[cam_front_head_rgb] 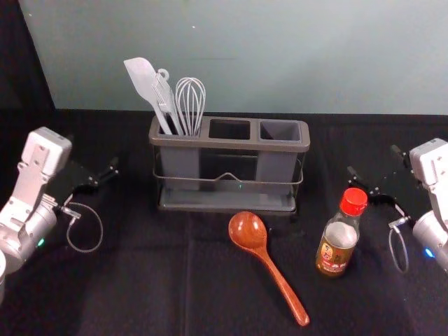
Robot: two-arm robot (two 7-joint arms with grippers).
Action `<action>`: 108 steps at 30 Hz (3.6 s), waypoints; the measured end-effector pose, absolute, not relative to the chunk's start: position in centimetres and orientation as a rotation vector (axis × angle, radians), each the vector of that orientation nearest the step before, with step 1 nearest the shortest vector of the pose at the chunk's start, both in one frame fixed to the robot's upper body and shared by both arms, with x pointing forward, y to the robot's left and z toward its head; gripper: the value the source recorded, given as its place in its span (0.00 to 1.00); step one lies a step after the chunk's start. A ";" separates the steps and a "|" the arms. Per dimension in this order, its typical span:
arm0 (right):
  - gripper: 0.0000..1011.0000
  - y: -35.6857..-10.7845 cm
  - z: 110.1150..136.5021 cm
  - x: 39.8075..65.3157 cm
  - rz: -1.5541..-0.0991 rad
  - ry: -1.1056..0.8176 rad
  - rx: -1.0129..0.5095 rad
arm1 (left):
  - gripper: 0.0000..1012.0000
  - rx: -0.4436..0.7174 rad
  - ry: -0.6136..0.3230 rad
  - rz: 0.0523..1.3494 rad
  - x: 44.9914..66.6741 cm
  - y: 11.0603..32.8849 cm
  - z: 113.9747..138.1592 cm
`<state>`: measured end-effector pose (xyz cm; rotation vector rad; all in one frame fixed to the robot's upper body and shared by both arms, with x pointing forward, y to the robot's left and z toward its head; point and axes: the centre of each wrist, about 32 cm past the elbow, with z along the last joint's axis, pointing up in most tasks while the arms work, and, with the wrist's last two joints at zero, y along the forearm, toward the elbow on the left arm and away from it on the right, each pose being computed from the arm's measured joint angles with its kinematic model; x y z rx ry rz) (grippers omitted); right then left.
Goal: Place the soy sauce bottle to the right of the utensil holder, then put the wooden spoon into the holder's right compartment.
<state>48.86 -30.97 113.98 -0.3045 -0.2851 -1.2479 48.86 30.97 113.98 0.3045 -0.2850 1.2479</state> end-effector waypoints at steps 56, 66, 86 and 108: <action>0.99 -35.9 120.5 36.9 -1.009 -0.066 -0.199 | 0.99 0.304 -0.285 1.248 48.9 31.0 114.0; 0.99 -34.0 119.7 38.0 -0.921 -0.082 -0.120 | 0.99 0.304 -0.285 1.248 48.9 31.0 114.0; 0.95 -30.7 118.0 40.2 -0.886 -0.065 -0.070 | 0.99 0.304 -0.285 1.248 48.9 31.0 114.0; 0.38 -30.7 118.0 40.0 -0.916 -0.041 -0.059 | 0.99 0.304 -0.285 1.248 48.9 31.0 114.0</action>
